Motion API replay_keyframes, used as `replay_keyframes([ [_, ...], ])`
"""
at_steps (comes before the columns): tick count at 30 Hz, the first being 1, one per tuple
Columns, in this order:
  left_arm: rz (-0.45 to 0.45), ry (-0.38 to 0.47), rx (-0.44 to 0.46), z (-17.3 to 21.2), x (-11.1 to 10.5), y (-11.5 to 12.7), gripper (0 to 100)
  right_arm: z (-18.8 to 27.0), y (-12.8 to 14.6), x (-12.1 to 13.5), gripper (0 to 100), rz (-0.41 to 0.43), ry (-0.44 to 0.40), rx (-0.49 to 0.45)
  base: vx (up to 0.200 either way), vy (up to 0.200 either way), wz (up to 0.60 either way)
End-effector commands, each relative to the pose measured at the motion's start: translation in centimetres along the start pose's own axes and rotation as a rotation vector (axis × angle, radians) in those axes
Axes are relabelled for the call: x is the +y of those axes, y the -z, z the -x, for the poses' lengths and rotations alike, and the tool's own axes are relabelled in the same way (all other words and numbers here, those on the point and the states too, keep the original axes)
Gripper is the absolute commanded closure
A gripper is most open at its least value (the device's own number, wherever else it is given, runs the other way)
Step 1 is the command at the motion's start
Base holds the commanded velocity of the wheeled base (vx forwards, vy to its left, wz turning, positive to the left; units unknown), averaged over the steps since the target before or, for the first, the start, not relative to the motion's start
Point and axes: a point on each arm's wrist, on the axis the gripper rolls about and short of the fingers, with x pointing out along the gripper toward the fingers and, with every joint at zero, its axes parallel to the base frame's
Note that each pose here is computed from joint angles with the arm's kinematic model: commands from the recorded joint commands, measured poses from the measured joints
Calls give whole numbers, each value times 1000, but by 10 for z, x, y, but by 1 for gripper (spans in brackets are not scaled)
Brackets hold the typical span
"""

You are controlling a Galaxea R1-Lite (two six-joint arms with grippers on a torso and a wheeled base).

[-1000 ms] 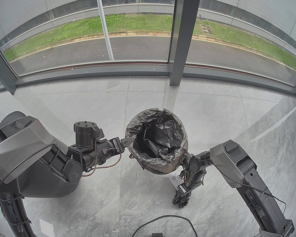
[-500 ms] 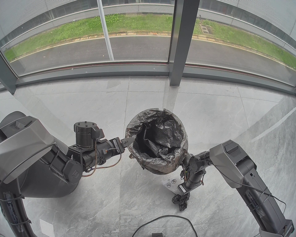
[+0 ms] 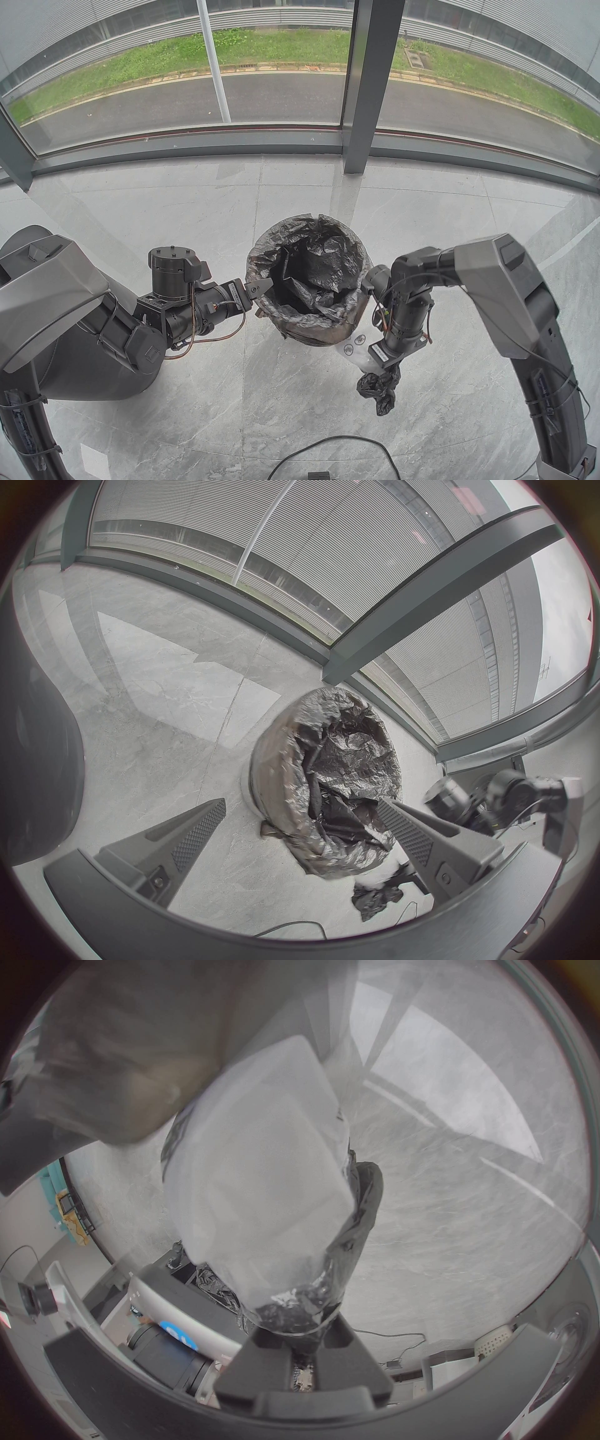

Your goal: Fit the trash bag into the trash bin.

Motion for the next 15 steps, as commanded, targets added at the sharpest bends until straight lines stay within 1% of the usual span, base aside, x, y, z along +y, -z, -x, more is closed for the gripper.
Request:
replay_keyframes([
  [1,-4,14,-10,7,-6,-3,0,120,30,25,100,59,46,-159,0,0,0],
  [5,-4,14,-10,7,-6,-3,0,152,48,34,100,81,92,-186,0,0,0],
  [10,-7,17,-8,8,-7,-3,0,165,49,36,100,77,98,-251,0,0,0],
  [11,-7,17,-8,8,-7,-3,0,165,49,36,100,77,98,-251,0,0,0],
  [12,-7,18,-10,7,-8,-3,0,168,43,39,100,66,110,-325,0,0,0],
  [13,-7,18,-11,7,-8,-3,0,168,41,41,100,62,114,-345,0,0,0],
  [14,-7,18,-10,7,-8,-3,0,172,35,48,100,54,134,-421,0,0,0],
  [15,-7,18,-10,7,-8,-3,0,174,34,51,100,59,148,-450,0,0,0],
])
